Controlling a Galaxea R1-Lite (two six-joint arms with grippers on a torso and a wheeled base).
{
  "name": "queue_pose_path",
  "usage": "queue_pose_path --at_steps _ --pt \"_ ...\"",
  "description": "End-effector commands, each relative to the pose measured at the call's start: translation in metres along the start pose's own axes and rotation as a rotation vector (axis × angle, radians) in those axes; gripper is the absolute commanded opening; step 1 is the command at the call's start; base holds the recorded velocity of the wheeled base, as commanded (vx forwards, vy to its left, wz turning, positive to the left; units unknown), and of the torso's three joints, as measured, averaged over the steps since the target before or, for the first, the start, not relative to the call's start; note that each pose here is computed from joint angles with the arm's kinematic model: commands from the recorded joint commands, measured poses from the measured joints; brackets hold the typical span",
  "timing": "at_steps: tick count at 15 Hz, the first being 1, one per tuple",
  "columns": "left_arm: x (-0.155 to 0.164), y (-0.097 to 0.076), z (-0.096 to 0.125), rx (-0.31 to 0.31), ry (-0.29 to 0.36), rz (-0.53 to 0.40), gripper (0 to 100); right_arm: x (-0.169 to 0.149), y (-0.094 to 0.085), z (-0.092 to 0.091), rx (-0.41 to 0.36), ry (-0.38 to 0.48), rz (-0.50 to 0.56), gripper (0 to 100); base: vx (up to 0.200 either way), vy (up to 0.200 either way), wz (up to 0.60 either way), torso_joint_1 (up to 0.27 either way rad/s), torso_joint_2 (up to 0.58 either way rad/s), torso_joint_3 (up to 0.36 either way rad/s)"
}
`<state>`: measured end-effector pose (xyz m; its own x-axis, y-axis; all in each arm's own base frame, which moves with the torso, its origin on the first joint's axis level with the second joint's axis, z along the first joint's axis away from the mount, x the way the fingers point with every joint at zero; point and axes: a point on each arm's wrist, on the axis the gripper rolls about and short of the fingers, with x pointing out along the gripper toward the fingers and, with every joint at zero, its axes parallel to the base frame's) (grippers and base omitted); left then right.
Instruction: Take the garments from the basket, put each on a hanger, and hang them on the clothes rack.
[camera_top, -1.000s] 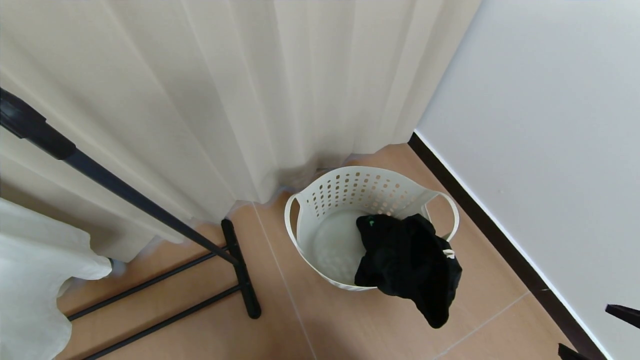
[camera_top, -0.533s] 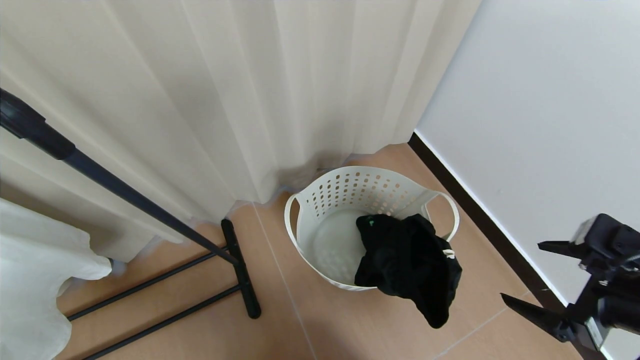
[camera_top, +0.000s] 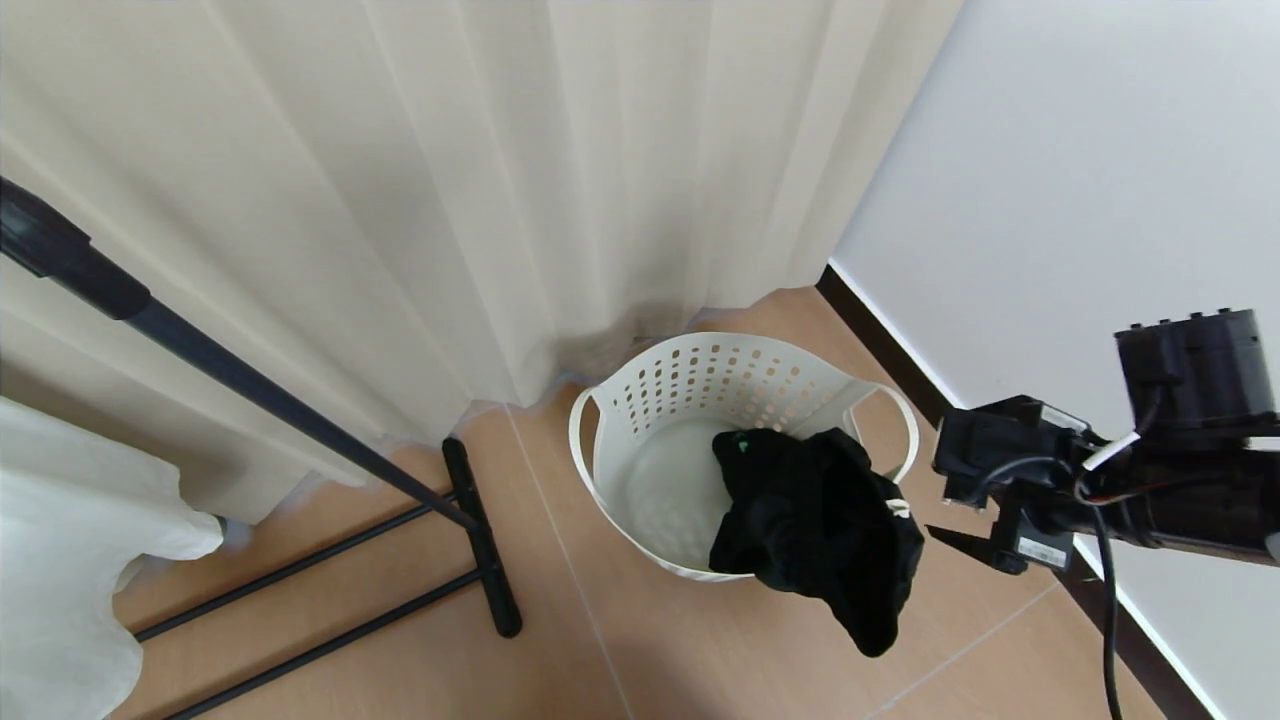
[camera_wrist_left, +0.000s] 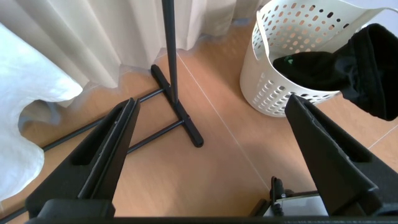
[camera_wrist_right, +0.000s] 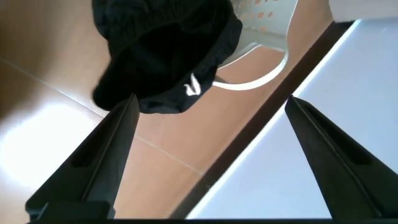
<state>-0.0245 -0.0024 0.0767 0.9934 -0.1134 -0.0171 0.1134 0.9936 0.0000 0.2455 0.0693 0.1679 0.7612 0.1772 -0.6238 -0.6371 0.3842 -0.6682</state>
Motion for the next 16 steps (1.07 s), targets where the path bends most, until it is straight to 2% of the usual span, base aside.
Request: queue_pose_path --at_steps 1,4,8,16 --pt "0.000 0.000 0.000 -0.001 0.001 0.000 100 0.042 -0.005 0.004 -0.047 0.071 0.038 100 0.000 0.000 0.00 0.000 0.00 0.000" --pt "0.000 0.000 0.000 -0.001 0.001 -0.001 100 0.077 -0.012 0.011 -0.056 0.106 0.043 100 0.000 0.000 0.00 0.000 0.00 0.000" --pt "0.000 0.000 0.000 0.001 0.001 -0.001 100 0.113 -0.024 0.021 -0.052 0.104 0.028 100 0.000 0.000 0.00 0.000 0.00 0.000" --pt "0.000 0.000 0.000 -0.001 0.001 -0.001 100 0.165 -0.037 0.029 -0.039 0.110 0.004 100 0.000 0.000 0.00 0.000 0.00 0.000"
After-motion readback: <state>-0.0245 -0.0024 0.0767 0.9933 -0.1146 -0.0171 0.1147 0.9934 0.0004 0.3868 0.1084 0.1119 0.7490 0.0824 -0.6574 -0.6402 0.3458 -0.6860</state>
